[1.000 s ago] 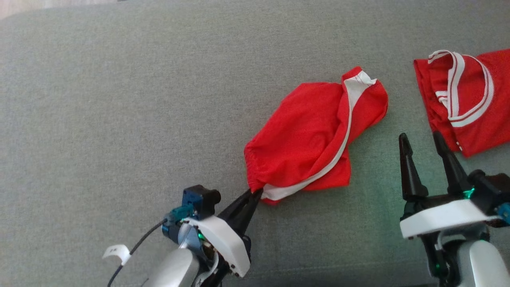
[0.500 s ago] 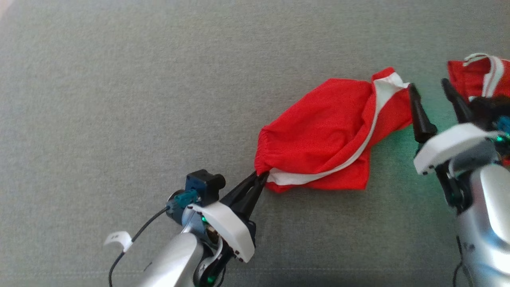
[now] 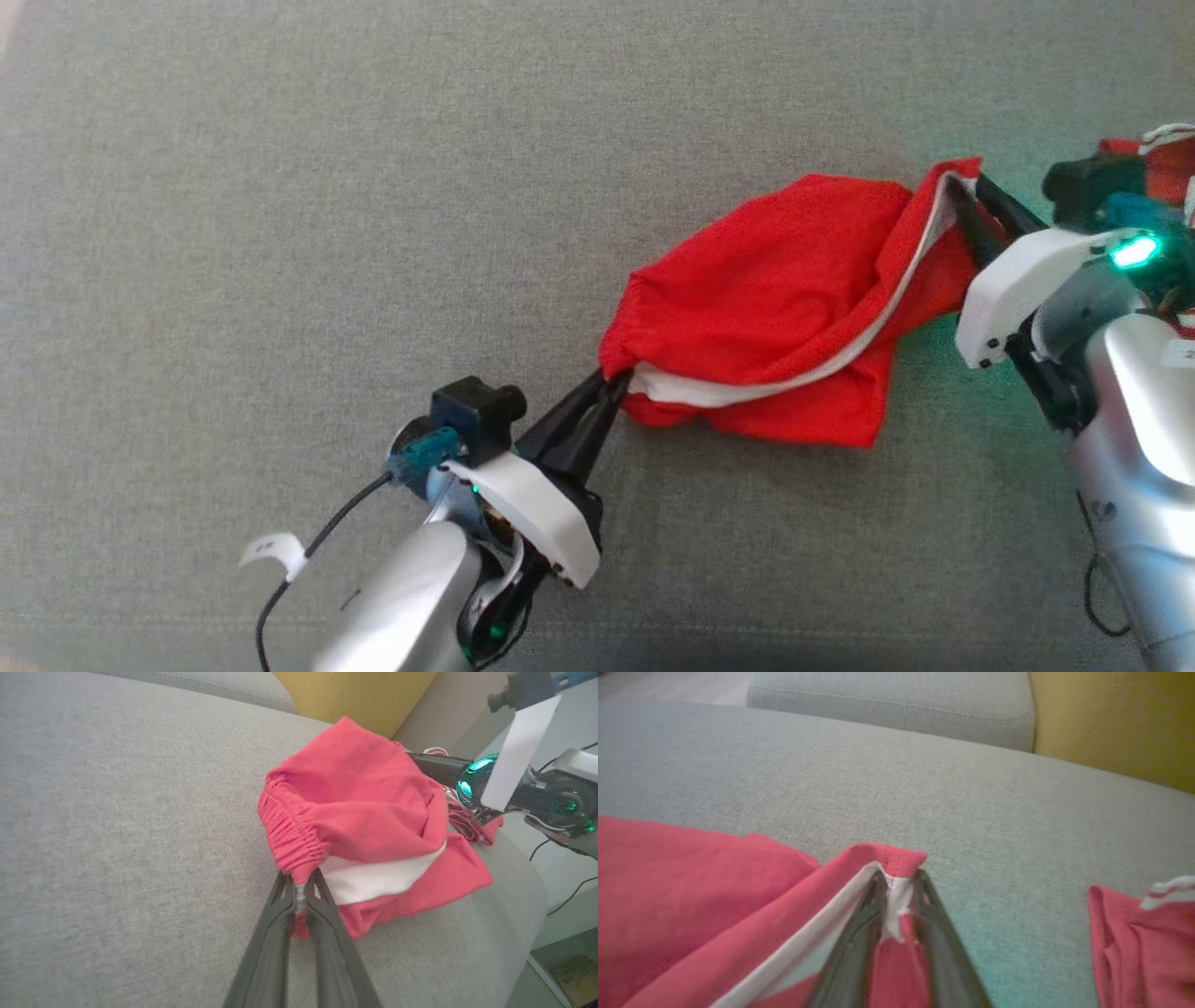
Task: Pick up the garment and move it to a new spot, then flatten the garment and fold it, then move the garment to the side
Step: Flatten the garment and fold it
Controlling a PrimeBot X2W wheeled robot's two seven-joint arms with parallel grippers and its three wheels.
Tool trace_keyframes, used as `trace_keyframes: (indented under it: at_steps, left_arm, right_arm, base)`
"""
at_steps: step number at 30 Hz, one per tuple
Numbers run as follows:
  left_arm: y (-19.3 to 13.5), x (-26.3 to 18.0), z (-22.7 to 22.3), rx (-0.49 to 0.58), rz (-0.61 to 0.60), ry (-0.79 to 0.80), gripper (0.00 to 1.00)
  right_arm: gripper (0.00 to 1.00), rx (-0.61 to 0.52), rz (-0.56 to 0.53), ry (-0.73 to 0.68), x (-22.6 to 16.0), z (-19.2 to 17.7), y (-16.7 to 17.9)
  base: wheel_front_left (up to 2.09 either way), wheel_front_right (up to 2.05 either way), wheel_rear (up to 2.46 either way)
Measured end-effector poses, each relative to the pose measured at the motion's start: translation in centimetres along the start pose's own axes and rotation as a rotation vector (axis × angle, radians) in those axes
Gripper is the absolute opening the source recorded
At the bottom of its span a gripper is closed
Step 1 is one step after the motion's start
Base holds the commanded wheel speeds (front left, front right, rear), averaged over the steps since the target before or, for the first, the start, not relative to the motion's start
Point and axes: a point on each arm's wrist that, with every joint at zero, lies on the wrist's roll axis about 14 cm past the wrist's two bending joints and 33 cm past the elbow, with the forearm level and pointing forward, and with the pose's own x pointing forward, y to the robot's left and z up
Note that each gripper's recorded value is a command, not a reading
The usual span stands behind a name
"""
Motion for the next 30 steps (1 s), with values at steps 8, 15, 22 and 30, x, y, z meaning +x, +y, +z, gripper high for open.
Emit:
trace_keyframes:
  at_steps: [8,15,22,30]
  left_arm:
    - [0.7,-0.5,5.0,0.051,0.049,-0.173,0.00]
    - [2.1,-2.5,13.4,0.215,0.098,-0.372,0.00]
    - [-0.4,-5.0,23.9,0.364,0.068,-0.619,0.00]
    - [-4.2,-8.1,29.9,0.464,0.014,-0.764,0.00]
  right_arm:
    - [0.00,0.040,-0.020,-0.220,-2.4,4.9,-0.7]
    - [0.00,0.110,-0.085,-0.506,-8.6,11.0,-1.9]
    - [0.00,0.102,-0.117,-0.733,-15.4,17.1,-2.0]
    - [0.00,0.044,-0.168,-0.949,-23.7,22.2,-1.9]
  base:
    - [0.00,0.00,0.00]
    - [0.00,0.00,0.00]
    - [0.00,0.00,0.00]
    - [0.00,0.00,0.00]
